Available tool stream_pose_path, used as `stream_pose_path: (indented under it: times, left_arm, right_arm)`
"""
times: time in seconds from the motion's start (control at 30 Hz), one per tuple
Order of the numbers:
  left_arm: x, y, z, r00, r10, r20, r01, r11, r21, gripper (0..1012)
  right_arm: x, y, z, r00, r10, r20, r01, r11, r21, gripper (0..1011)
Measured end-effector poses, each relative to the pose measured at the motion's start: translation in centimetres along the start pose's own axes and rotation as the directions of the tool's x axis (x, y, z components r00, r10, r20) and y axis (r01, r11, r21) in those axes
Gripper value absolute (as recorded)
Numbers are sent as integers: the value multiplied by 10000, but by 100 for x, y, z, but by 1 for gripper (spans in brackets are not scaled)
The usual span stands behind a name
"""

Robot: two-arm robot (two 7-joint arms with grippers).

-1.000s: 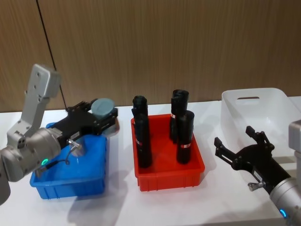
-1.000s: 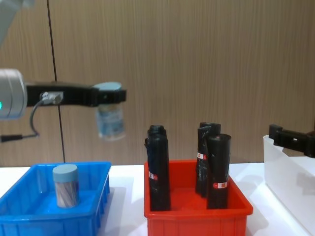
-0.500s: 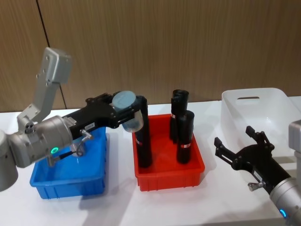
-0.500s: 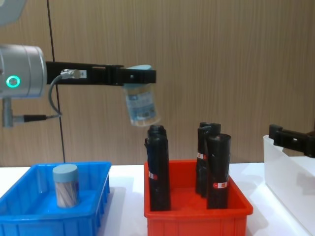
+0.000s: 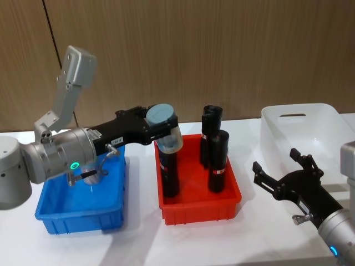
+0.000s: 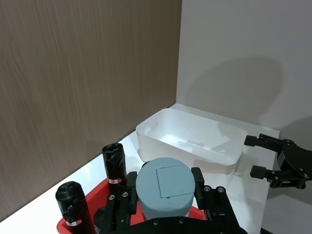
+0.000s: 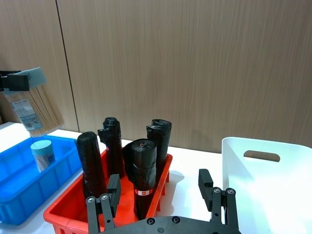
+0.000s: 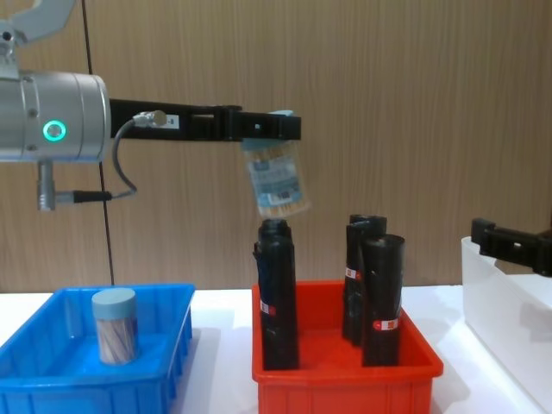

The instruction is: Pick the cotton swabs from the blue box and place them into the white box.

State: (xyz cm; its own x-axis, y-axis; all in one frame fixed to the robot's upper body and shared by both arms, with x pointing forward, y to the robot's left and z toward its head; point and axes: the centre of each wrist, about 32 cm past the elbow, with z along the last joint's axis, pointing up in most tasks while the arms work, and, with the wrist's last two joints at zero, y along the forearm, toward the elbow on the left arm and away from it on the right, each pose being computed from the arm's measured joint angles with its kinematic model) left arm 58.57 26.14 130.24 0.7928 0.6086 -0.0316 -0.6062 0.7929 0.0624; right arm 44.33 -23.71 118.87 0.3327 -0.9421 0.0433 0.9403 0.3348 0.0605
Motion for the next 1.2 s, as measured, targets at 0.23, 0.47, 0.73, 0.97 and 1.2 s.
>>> stream_pose_path:
  times: [0.23,0.47,0.73,0.97,1.2]
  left_arm:
    - [26,-47,20,9998,-191,-91,192,9998,22,663]
    - [41,-74,30,9994,-301,-142,302,9995,38,663]
    - [52,-90,37,9992,-364,-179,365,9993,50,663]
    - [57,-98,41,9990,-396,-192,397,9992,53,663]
    - [59,-102,45,9990,-411,-197,412,9991,56,663]
  right_arm:
    - [-1,6,6,10000,38,35,-38,10000,-4,1002]
    - [-8,47,38,9992,280,302,-276,9996,-109,1002]
    - [-8,115,105,9949,821,581,-809,9965,-213,1002]
    - [-13,194,194,9854,1536,741,-1517,9880,-302,1002]
    - [-38,286,293,9744,2125,738,-2107,9770,-320,1002]
